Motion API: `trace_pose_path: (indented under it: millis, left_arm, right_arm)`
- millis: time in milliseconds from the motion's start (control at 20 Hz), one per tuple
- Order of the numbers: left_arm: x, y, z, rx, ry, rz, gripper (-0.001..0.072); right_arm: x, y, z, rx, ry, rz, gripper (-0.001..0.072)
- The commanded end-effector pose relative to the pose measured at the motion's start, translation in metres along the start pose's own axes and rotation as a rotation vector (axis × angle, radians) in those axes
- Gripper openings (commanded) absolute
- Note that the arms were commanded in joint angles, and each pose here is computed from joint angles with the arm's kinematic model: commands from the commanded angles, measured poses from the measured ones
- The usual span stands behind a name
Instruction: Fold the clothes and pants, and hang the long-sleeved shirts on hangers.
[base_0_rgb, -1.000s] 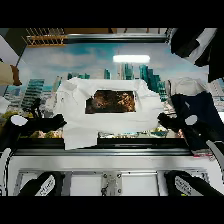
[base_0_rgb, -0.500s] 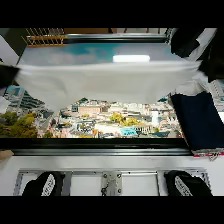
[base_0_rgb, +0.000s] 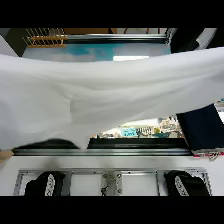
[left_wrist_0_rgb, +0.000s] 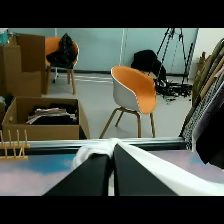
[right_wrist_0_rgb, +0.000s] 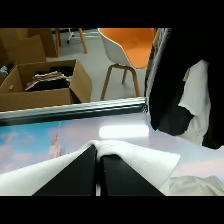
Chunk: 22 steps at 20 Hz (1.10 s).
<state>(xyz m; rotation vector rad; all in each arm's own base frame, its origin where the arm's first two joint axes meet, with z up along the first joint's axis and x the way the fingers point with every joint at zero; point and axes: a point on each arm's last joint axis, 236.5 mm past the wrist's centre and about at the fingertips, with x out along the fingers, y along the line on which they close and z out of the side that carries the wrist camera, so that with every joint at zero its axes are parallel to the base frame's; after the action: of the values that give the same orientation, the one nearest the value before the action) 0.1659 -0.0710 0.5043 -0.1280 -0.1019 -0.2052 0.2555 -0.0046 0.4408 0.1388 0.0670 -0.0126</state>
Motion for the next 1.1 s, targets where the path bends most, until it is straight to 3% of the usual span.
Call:
trace_pose_path:
  millis: [0,350,550,750,1050]
  left_arm:
    - [0.008,0.004,-0.010,-0.034,0.066,-0.003,0.0006]
    - [0.148,0.121,-0.212,-0.384,0.639,0.064,0.0006]
    - [0.222,0.149,-0.347,-0.430,0.848,0.032,0.0006]
    - [0.276,0.168,-0.442,-0.490,0.947,0.060,0.0006]
    - [0.315,0.194,-0.490,-0.526,1.003,0.071,0.0006]
  right_arm:
    - [-0.007,0.002,-0.015,0.004,0.065,0.004,0.0011]
    - [0.123,-0.001,-0.154,0.072,0.590,0.055,0.0011]
    - [0.211,0.006,-0.282,0.051,0.889,0.089,0.0010]
    - [0.284,0.004,-0.366,0.088,0.962,0.070,0.0011]
    - [0.338,-0.003,-0.387,0.158,0.912,0.025,0.0011]
